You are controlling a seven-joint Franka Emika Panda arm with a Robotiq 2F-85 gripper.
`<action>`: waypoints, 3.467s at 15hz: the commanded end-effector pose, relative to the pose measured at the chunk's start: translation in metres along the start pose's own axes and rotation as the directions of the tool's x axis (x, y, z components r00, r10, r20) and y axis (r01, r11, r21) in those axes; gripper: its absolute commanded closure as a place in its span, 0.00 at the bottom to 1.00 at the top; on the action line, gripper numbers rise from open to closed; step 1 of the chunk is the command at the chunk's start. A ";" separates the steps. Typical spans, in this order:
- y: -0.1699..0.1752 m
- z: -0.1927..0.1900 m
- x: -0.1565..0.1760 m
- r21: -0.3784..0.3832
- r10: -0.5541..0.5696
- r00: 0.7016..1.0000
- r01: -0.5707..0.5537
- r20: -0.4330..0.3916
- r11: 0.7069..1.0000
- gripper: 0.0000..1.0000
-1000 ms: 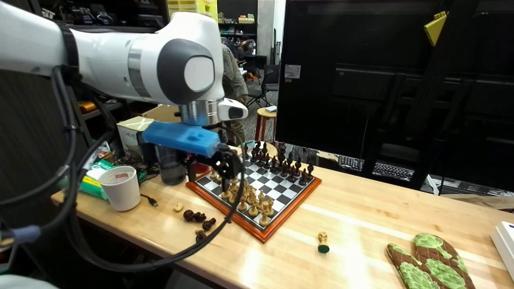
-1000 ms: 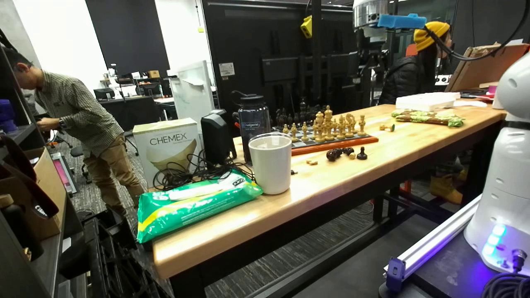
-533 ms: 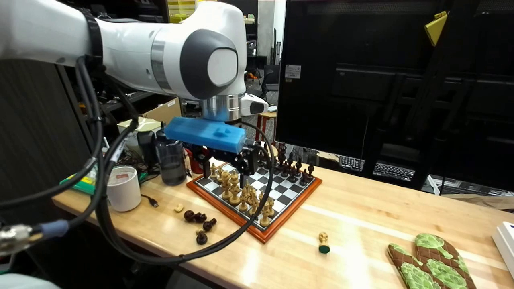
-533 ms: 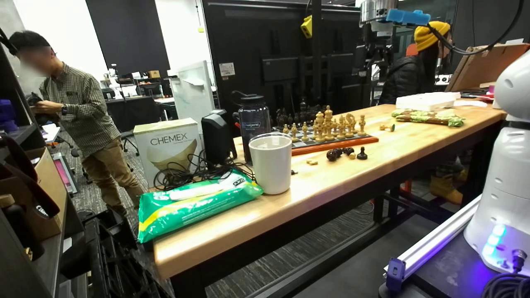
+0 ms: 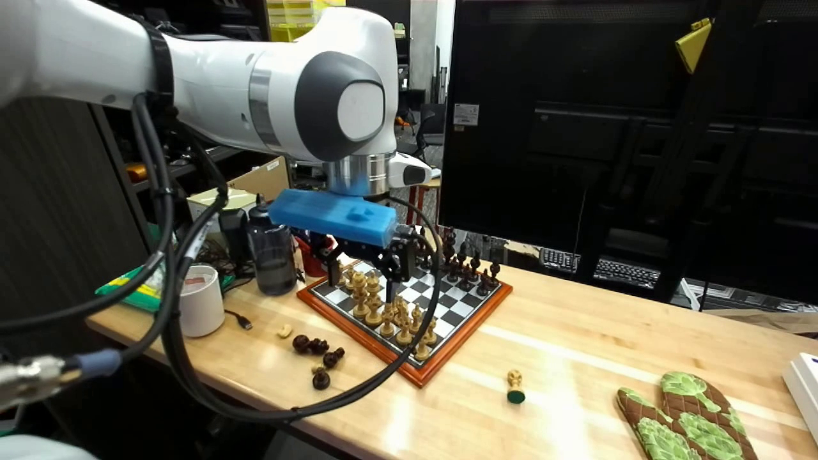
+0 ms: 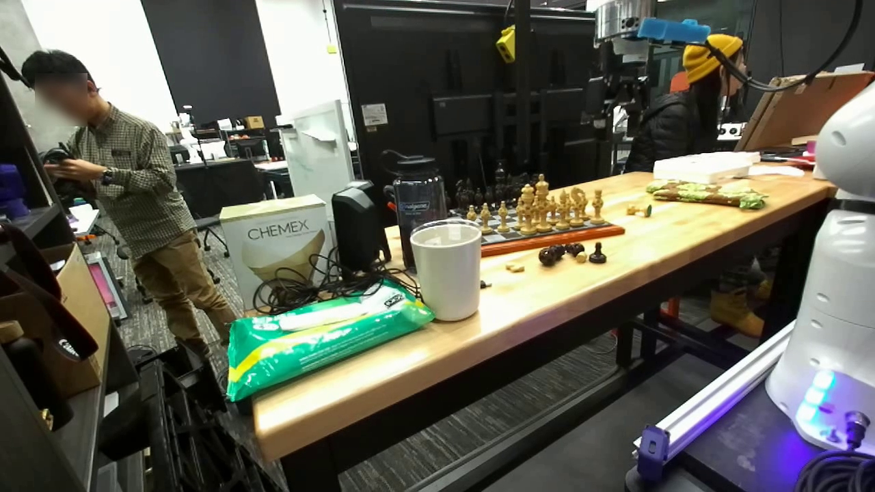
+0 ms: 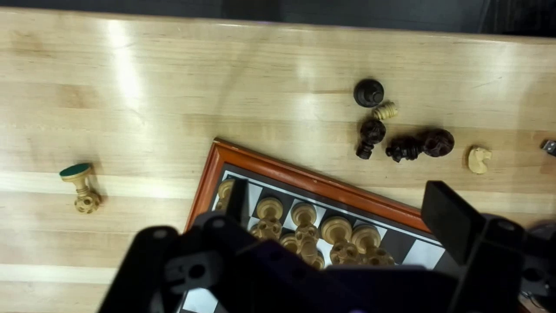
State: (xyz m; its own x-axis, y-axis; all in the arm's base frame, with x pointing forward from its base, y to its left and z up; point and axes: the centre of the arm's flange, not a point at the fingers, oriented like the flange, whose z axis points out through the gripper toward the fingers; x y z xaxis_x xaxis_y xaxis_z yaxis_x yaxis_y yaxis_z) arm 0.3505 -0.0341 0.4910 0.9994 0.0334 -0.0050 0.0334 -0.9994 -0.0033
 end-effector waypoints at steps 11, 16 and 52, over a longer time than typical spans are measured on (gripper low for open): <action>0.185 0.045 0.099 0.008 -0.082 0.992 0.082 0.097 0.997 0.00; 0.193 0.064 0.103 -0.009 -0.058 0.993 0.059 0.102 0.998 0.00; 0.253 0.177 0.148 0.028 -0.051 0.926 0.044 0.375 0.999 0.00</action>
State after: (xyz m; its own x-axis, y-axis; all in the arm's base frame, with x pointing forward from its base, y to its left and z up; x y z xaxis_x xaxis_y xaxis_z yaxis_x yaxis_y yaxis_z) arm 0.5026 -0.2843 0.3065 0.9375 0.0987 -0.3337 0.0865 -0.9949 -0.0512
